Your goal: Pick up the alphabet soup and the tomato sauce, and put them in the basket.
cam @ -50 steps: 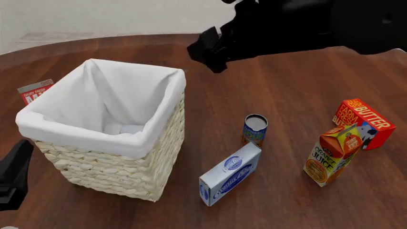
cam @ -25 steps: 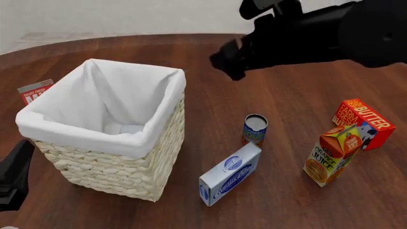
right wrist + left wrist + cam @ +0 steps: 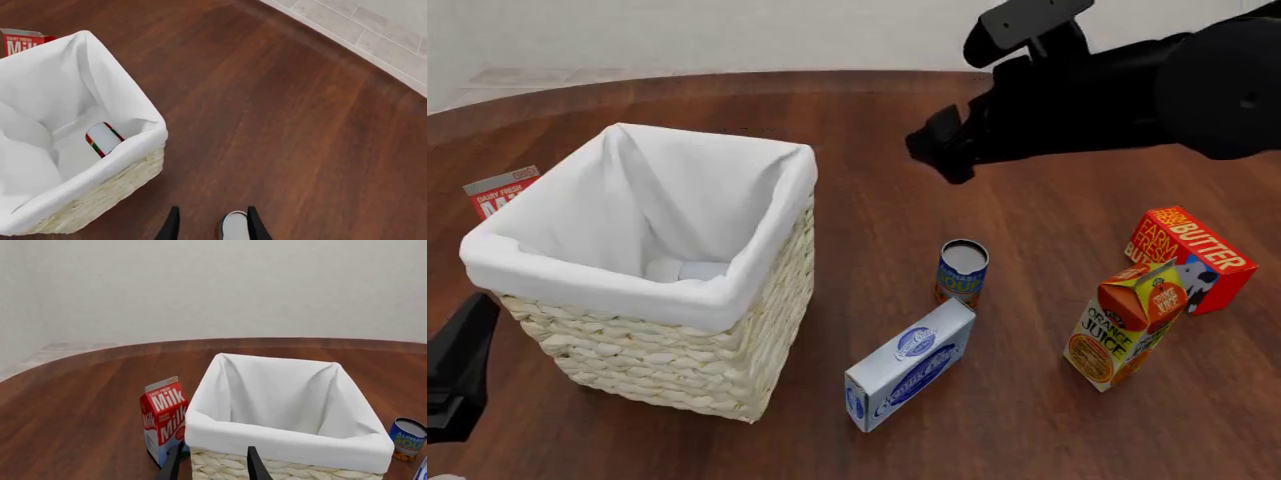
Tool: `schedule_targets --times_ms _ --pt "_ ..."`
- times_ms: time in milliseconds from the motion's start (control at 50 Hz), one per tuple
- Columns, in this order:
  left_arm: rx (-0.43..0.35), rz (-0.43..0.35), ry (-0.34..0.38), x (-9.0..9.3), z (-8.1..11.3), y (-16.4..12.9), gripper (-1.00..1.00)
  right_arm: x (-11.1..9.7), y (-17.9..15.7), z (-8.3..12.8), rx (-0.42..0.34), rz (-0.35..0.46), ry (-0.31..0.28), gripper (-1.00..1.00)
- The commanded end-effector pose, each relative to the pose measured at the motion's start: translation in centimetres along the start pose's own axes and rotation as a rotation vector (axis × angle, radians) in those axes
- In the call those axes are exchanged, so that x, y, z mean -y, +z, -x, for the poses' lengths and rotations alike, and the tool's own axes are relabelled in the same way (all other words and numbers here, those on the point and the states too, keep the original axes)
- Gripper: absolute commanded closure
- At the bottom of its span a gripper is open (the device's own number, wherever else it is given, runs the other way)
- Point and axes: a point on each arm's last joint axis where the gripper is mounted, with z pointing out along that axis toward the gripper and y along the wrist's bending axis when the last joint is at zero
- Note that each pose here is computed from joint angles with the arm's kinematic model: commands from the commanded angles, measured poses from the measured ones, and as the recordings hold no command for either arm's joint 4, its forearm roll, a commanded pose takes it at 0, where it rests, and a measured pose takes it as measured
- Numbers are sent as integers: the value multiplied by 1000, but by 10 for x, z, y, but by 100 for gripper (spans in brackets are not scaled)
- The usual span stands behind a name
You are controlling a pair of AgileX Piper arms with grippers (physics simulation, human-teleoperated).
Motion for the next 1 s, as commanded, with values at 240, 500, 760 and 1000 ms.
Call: schedule_targets --times_ms 240,500,760,1000 --pt "7 -1 -4 0 1 0 -100 15 6 -20 -90 -36 39 -100" --pt "8 -2 -5 0 1 0 -100 24 13 -30 -144 -59 78 -100" --pt "10 -1 -7 0 1 0 -100 33 24 -38 -198 -77 110 -100" --pt "13 0 -12 0 1 0 -100 41 35 -43 -216 -92 113 -100"
